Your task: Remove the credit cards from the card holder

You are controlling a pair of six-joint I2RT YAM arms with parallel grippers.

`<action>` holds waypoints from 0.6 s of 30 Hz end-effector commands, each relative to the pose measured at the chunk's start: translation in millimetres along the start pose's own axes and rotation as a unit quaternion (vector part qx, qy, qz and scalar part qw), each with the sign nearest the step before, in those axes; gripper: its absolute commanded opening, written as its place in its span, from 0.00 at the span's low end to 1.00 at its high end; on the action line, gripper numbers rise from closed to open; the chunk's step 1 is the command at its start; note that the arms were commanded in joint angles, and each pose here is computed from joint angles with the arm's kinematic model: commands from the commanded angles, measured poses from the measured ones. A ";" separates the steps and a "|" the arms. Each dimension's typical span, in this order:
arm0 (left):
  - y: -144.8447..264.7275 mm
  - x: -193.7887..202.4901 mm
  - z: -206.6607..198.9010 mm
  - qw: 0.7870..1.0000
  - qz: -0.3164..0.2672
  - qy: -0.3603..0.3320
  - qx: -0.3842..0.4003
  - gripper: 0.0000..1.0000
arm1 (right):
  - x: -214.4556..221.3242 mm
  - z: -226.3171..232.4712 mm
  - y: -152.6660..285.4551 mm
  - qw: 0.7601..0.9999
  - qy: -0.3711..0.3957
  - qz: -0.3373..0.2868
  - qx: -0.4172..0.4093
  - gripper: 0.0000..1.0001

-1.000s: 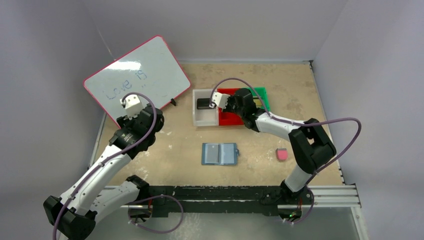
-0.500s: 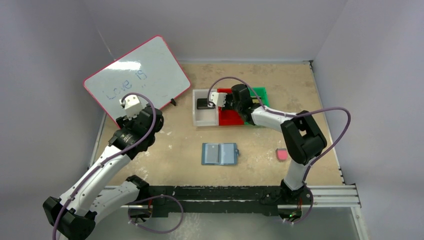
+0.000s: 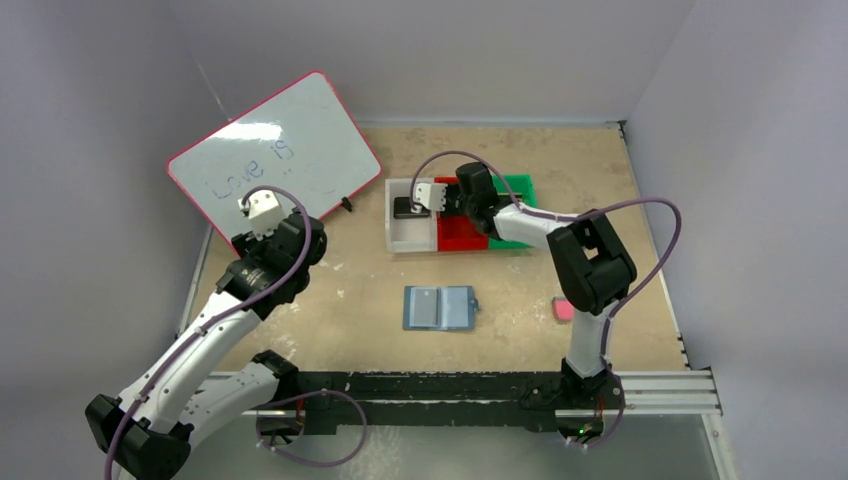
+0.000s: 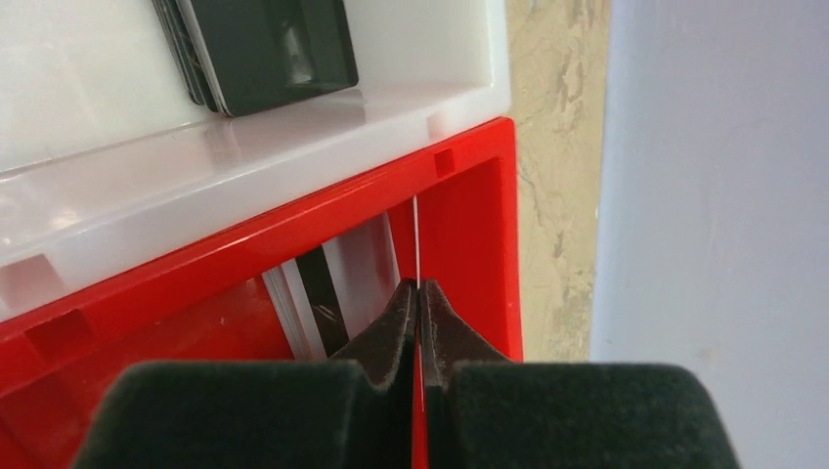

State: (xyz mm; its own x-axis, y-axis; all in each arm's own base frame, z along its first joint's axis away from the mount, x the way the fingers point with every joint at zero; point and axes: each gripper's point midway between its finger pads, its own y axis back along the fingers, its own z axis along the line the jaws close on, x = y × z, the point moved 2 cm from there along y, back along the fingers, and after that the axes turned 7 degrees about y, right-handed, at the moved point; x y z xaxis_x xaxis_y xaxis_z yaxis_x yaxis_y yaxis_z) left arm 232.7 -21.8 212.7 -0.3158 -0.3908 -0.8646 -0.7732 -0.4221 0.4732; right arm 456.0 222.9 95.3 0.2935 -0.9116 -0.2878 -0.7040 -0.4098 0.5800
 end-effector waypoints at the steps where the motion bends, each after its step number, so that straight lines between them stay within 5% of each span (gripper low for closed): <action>1: 4.3 -13.0 1.4 1.000 -0.017 0.014 0.001 0.87 | -7.8 -22.3 -0.5 1.000 0.019 -0.021 0.014 0.00; 18: 4.0 -12.4 1.2 1.000 -0.016 0.013 0.000 0.87 | 6.7 -14.1 -15.4 0.999 0.024 -0.015 0.015 0.06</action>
State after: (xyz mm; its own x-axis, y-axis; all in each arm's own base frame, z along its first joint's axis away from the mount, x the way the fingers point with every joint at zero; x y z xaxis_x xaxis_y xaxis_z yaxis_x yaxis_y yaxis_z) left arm 232.1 -21.4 213.9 -0.3113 -0.3935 -0.8650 -0.7757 -0.4206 0.4705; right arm 461.7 217.6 75.6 0.3131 -0.9094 -0.2738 -0.6725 -0.4158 0.6123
